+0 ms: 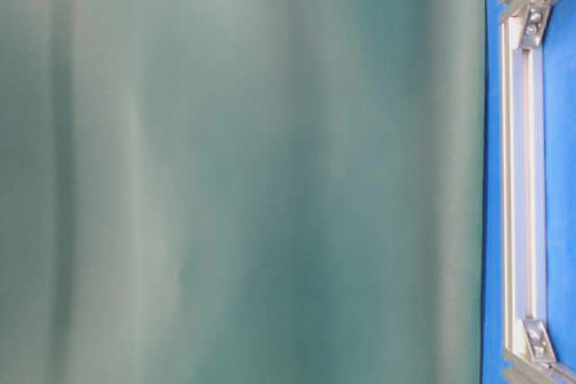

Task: Insert the wire through the string loop located on the right side.
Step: 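Pull the cable through the loop with the left gripper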

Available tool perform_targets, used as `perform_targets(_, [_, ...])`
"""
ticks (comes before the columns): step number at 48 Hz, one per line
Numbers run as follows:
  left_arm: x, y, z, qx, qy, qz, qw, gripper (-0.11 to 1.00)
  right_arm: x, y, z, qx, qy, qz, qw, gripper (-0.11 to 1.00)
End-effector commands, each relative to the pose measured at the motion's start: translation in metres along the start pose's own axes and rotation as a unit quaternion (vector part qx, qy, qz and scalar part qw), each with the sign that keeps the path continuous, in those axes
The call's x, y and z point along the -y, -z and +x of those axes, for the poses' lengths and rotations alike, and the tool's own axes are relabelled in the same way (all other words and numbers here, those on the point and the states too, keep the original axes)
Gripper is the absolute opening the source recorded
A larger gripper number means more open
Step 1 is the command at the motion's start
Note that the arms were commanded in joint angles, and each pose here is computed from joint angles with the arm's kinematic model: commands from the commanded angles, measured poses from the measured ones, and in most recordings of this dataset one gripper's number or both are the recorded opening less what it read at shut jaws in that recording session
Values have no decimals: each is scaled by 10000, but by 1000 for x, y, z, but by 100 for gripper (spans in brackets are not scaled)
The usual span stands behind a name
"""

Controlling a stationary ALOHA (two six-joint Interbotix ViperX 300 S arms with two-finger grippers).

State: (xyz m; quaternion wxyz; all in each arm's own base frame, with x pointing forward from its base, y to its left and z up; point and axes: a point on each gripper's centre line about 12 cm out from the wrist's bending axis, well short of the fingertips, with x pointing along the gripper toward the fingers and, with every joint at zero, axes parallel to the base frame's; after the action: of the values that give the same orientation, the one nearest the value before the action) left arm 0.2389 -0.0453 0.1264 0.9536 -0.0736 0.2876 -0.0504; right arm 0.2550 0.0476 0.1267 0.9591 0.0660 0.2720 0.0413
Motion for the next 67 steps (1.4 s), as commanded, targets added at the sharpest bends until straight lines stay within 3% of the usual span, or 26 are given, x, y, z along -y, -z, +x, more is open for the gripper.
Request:
perform_targets(1, [3, -5, 1, 70, 42, 14, 10000, 8, -2, -7, 0, 135, -28, -7, 9999, 96])
perform_targets(27, [3, -1, 3, -259, 5, -12, 9997, 11, -2, -8, 0, 119, -32, -13, 9999, 96])
perform_targets(37, [2, 3, 3, -386, -27, -138, 9992, 72, -2, -10, -2, 126, -38, -4, 9999, 96])
perform_targets(42, [2, 5, 2, -440, -29, -149, 9989, 91, -2, -12, -5, 178, -49, 0, 9998, 96])
perform_targets(54, [3, -2, 3, -342, -11, -157, 9993, 90, -3, -16, -10, 220, -81, 11, 9997, 96])
perform_targets(67, [9, -37, -4, 176, 97, -118, 9997, 90, -5, -37, -25, 341, -123, -28, 9993, 96])
